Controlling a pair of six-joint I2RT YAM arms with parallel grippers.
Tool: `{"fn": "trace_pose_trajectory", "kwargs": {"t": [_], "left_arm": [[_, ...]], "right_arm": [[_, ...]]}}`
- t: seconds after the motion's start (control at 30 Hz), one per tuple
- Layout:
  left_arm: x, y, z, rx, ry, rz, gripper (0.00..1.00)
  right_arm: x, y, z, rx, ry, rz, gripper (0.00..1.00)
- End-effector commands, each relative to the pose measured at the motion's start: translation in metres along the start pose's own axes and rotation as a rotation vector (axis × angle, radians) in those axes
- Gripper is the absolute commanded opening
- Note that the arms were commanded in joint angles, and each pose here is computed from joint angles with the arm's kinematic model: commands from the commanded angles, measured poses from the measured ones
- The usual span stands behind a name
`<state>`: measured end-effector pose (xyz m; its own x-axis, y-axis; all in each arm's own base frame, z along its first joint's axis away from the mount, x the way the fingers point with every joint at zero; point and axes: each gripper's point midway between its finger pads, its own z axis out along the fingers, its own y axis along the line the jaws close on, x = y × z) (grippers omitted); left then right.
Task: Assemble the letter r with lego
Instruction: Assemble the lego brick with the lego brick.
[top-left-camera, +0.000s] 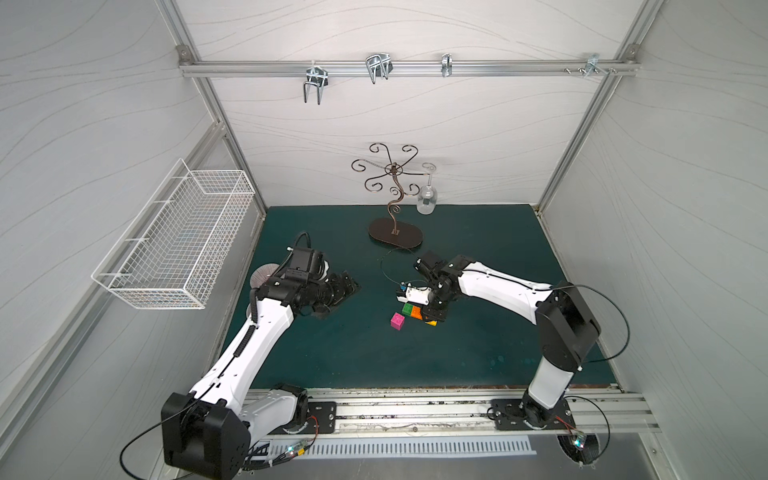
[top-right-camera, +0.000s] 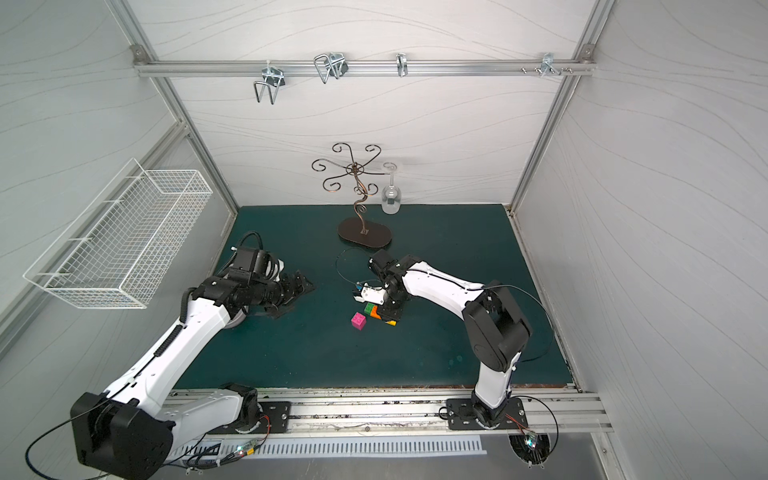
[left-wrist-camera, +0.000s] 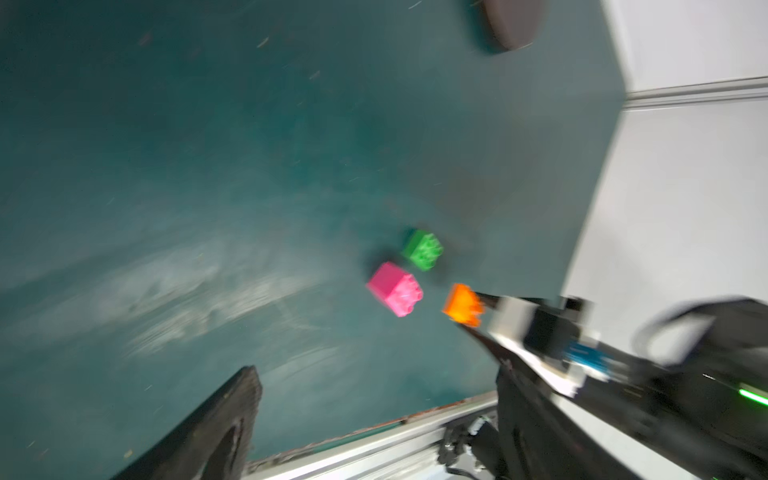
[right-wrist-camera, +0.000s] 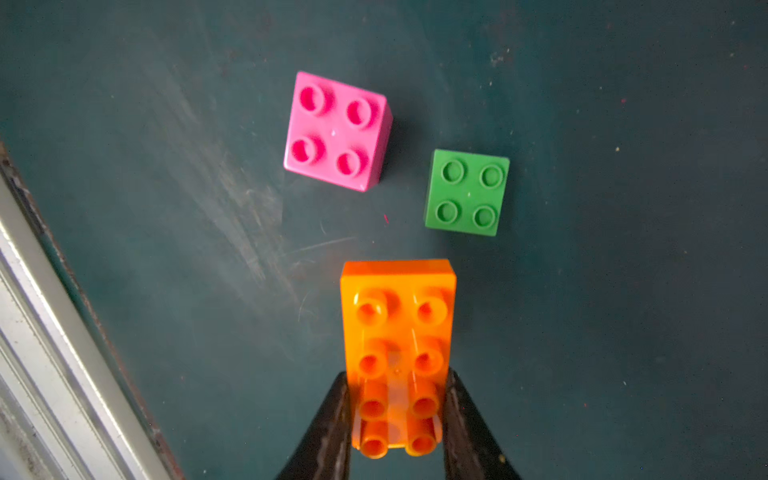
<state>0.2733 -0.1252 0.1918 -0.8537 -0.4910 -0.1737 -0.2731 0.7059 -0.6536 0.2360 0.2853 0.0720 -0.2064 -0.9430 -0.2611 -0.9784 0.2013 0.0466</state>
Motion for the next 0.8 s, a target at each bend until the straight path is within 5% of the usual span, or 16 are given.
{"fn": "trace_pose_trajectory", "kwargs": {"t": [0.0,0.27,0.77], "left_arm": [[-0.017,-0.025,-0.013,0.140,-0.035,0.023,0.91],[-0.023,-0.019,-0.008,0.220,-0.128,-0.014,0.88],[-0.011,-0.031,-0.051,0.399,-0.350,0.122,0.89]], "right_arm": [[-0.020,-0.012,0.001,0.009,-0.066,0.015,0.00],[-0.026,-0.038,0.012,0.077,0.013,0.050,0.00],[-0.013,-0.038,0.019,0.091,0.143,0.105,0.00]]}}
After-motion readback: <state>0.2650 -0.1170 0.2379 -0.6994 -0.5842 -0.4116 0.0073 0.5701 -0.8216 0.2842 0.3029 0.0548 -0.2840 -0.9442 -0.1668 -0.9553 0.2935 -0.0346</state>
